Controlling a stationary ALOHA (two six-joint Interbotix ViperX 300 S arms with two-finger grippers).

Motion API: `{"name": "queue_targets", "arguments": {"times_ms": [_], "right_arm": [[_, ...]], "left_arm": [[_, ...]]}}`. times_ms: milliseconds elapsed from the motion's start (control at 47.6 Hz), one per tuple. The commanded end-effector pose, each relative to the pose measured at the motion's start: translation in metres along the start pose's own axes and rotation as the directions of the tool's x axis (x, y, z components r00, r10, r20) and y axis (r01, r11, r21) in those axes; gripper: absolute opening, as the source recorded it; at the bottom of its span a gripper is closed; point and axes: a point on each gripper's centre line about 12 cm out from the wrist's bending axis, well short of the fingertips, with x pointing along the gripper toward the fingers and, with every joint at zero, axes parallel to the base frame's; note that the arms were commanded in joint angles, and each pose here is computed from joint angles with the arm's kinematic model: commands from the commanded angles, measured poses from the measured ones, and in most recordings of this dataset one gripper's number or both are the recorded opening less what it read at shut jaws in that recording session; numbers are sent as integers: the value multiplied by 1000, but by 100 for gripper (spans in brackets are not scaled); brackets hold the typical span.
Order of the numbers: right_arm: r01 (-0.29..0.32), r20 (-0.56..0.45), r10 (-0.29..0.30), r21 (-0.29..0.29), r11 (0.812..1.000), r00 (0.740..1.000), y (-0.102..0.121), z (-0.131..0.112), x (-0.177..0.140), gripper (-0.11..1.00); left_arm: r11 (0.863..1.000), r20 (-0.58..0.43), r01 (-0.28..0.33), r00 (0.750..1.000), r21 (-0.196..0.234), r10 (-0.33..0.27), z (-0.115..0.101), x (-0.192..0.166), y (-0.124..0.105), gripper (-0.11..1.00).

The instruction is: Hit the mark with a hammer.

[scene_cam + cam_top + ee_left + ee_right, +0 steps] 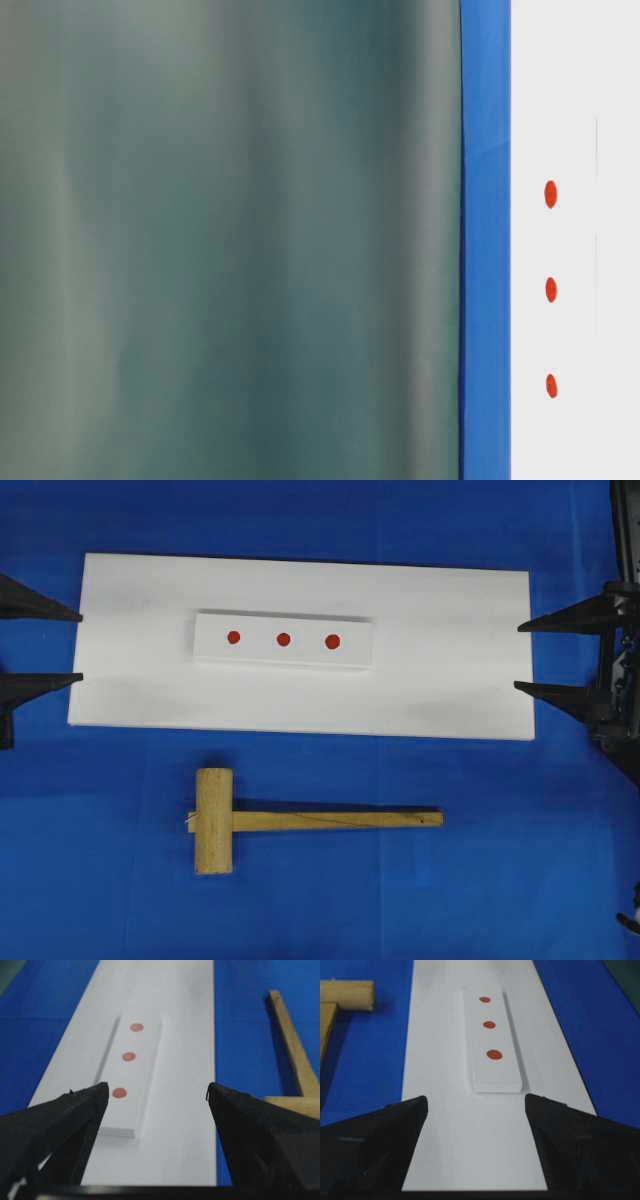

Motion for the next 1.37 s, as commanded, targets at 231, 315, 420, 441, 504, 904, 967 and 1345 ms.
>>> {"name": "queue_targets", "arguments": {"times_ms": [231,315,420,441,504,904,967,1345], "right_arm": [[6,2,-6,3,1000,1000,0,3,1,71],[7,1,-7,2,1000,1000,0,3,1,71],[7,1,-7,2,1000,1000,0,3,1,71],[6,2,-6,2,1000,1000,0,3,1,71],[6,2,-6,2,1000,1000,0,3,1,71],[7,1,-7,2,1000,1000,0,3,1,71],[7,1,-7,2,1000,1000,0,3,1,71],[5,3,-5,0,1000,1000,0,3,1,71]], "left_arm": [[1000,-1,9,1000,5,-9,-3,-1,-2,77],[1000,1,9,1000,5,-9,-3,-1,-2,77],[1000,-1,9,1000,5,-9,-3,-1,-2,77],[1000,1,9,1000,5,-9,-3,-1,-2,77],[1000,-1,9,1000,5,-9,-3,-1,-2,77],[1000,-1,9,1000,5,-9,-3,-1,-2,77],[1000,-1,9,1000,3,-9,-3,-1,-2,77],[1000,-1,9,1000,5,-9,-3,-1,-2,77]]}}
